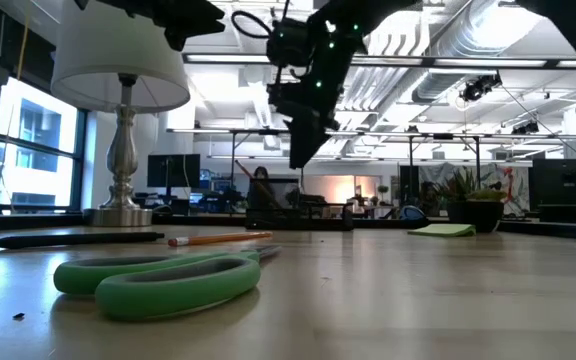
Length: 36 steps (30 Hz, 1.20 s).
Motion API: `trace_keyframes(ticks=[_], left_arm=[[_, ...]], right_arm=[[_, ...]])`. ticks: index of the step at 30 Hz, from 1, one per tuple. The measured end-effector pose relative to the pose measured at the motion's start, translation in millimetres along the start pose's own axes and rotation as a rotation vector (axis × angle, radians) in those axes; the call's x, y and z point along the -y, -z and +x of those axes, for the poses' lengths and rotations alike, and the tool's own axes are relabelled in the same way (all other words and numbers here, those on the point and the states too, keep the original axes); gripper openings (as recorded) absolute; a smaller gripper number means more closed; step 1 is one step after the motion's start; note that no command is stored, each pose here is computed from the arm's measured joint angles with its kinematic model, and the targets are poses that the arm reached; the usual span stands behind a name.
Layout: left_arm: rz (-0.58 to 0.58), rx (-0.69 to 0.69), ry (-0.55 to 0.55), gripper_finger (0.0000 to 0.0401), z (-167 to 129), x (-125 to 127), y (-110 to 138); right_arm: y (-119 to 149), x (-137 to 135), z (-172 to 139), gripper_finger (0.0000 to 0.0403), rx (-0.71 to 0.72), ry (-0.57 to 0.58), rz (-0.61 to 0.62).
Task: Pick and place office supplies into organizer
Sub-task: Put the orange pencil into the black desk organizer
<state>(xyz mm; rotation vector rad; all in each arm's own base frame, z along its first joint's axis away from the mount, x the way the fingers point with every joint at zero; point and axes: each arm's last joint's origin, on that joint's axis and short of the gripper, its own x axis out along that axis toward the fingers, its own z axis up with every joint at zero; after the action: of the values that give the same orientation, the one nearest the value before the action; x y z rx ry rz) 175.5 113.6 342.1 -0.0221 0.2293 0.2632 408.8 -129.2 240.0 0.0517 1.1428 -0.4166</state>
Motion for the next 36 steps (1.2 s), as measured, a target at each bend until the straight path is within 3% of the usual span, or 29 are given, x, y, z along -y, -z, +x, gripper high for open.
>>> trace_keyframes(ticks=[8,16,23,28,33,36], left_arm=[[-0.014,-0.028,0.032,0.014,0.0,1.3,3.0],[-0.012,-0.024,0.032,0.014,0.0,1.1,2.6],[-0.018,-0.041,0.032,0.014,10.0,-2.2,5.9],[-0.002,0.004,0.061,0.014,21.3,-5.6,4.1],[0.032,0.149,0.249,0.014,26.3,1.1,-9.1],[0.035,0.153,0.291,0.014,35.1,11.4,-8.8]], right_arm=[[44.6,-33.0,-14.7,0.0127,-0.056,0.027,0.071],[110.5,-68.7,-48.6,0.0117,0.262,0.111,0.258],[169.5,-78.0,-44.8,0.0118,0.392,0.025,0.381],[186.7,-80.4,-38.1,0.0118,0.5,-0.003,0.347],[185.6,-76.4,-33.7,0.0119,0.565,0.022,0.226],[182.3,-69.8,-32.8,0.0119,0.568,0.074,0.13]])
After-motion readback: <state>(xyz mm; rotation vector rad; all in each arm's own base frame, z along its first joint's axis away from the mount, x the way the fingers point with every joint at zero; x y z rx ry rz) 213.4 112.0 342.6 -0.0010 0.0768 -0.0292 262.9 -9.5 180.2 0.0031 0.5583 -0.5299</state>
